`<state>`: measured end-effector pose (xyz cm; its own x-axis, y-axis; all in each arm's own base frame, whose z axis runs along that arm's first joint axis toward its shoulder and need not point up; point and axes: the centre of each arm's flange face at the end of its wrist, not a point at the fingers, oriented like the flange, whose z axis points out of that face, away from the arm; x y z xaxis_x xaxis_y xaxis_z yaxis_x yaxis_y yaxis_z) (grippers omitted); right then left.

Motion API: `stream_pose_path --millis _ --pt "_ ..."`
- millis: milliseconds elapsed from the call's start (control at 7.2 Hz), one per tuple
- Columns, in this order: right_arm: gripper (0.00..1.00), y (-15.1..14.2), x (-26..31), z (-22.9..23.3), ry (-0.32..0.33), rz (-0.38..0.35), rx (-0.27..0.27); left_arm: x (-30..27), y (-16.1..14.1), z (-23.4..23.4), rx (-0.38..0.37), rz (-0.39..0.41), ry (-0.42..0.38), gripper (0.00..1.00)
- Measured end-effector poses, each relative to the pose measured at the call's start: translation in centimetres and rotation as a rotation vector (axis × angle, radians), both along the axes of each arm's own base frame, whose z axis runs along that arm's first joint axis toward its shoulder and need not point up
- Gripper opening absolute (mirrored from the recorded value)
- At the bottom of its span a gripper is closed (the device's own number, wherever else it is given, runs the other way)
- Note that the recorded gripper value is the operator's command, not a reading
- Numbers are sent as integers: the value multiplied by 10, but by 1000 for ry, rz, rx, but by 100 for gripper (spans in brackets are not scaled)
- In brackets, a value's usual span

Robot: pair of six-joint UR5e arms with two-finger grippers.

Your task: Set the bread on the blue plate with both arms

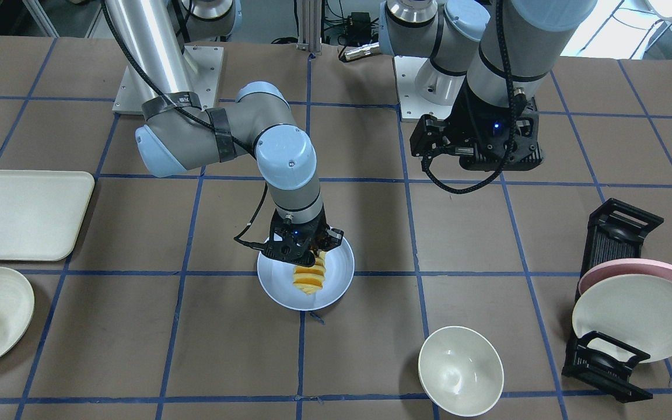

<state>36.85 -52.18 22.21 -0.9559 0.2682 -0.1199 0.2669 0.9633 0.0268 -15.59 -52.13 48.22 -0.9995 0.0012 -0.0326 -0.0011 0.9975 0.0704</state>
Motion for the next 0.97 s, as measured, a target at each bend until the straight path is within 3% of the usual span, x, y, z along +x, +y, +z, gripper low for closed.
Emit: stream_pose_path --millis 278,694,972 --pt "100 -9 -14 14 12 39 -30 4 2 0 5 1 -1 100" --pt "100 -39 -89 115 34 86 -44 7 1 -2 5 6 0 100" --pt "100 -40 -159 168 50 116 -40 8 1 1 -4 12 -1 100"
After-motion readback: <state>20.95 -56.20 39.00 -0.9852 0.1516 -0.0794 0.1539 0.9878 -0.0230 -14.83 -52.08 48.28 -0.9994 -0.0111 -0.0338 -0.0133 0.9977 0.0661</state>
